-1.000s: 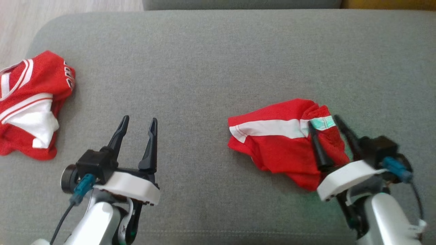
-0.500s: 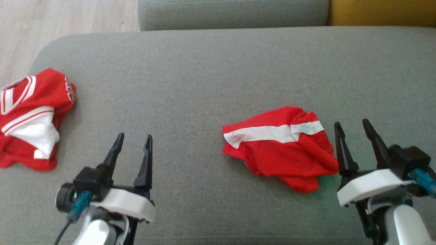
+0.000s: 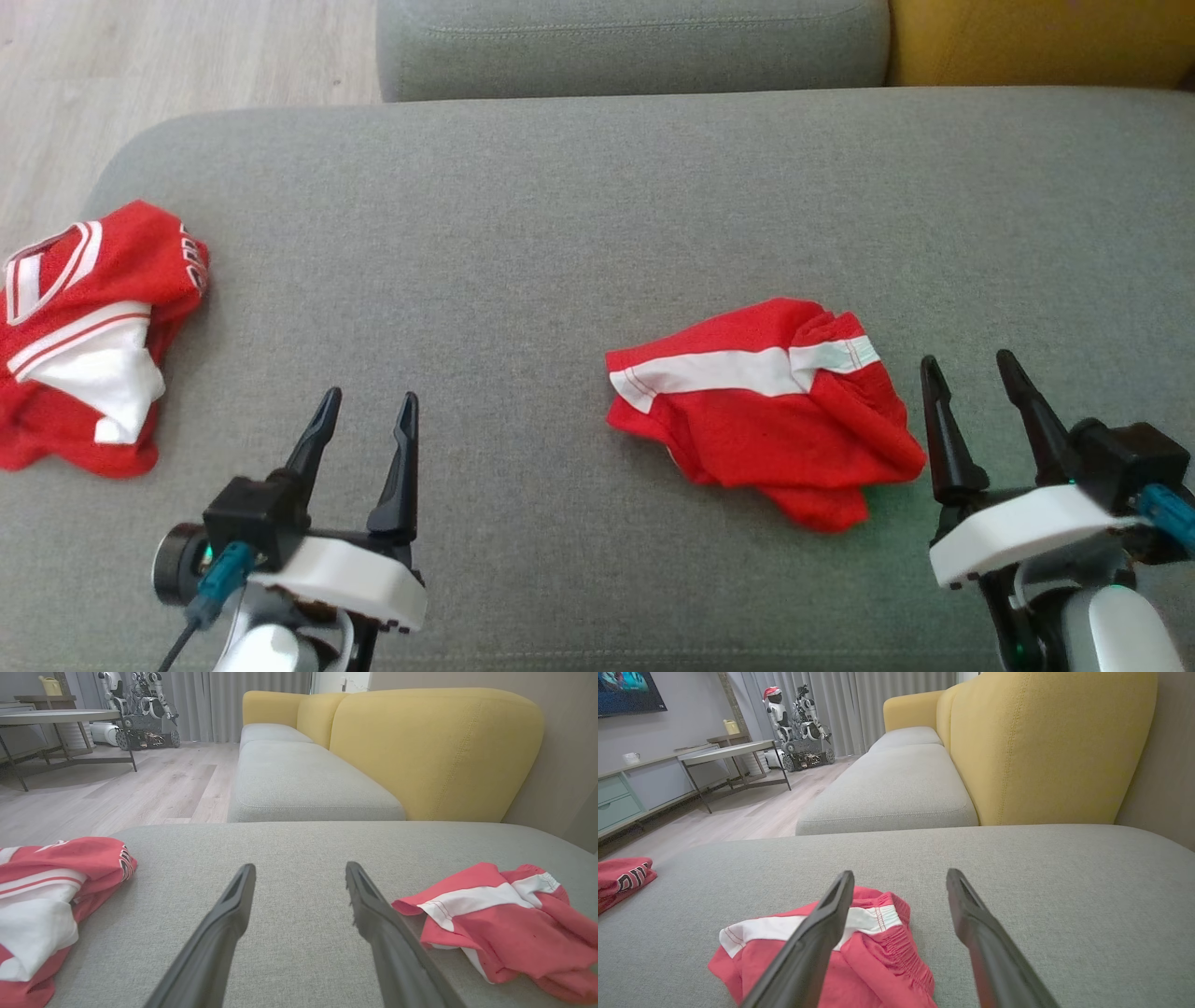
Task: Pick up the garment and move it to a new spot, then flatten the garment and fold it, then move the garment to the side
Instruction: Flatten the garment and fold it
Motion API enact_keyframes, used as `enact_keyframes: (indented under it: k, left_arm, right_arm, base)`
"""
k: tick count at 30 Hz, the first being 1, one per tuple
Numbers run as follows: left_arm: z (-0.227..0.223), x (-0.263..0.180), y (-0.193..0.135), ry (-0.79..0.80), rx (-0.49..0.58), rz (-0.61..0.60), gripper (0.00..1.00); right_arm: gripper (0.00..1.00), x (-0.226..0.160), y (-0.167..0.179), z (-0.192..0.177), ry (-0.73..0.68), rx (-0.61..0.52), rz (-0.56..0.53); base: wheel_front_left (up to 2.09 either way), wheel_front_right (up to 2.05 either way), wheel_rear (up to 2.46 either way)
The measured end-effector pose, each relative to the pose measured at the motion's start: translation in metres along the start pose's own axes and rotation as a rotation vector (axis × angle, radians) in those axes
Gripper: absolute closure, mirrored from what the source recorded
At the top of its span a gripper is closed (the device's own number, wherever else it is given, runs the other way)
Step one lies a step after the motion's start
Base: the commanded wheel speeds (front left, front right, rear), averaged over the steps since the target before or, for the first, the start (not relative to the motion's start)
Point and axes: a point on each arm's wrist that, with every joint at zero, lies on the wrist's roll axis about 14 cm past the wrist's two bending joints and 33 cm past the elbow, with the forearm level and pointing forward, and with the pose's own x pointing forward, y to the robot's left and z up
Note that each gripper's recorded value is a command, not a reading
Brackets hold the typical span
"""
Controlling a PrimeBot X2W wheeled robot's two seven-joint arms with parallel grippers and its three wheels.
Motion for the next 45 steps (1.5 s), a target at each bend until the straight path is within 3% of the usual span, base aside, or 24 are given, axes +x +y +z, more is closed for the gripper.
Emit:
enact_keyframes:
  k: [14, 22, 28, 35, 45]
  left_arm:
    - [-0.005, 0.006, -0.013, 0.028, -0.006, -0.059, 0.0]
    - [-0.008, 0.044, -0.087, 0.1, -0.107, -0.325, 0.0]
    - [-0.045, 0.054, -0.122, 0.268, -0.159, -0.416, 0.0]
    - [-0.088, 0.055, -0.126, 0.431, -0.192, -0.43, 0.0]
    - [-0.101, 0.064, -0.133, 0.471, -0.214, -0.452, 0.0]
  right_arm:
    - [0.0, 0.003, -0.001, -0.006, 0.017, 0.005, 0.0]
    - [0.0, 0.016, -0.004, -0.011, 0.033, 0.008, -0.005]
    - [0.0, 0.021, -0.01, -0.013, 0.037, 0.01, -0.019]
    - [0.0, 0.022, -0.02, -0.018, 0.044, 0.012, -0.048]
    - [0.0, 0.024, -0.026, -0.022, 0.051, 0.014, -0.063]
  base:
    - [0.0, 0.0, 0.0]
    - [0.0, 0.0, 0.0]
    - [0.0, 0.0, 0.0]
    - [0.0, 0.0, 0.0]
    - [0.0, 0.0, 0.0]
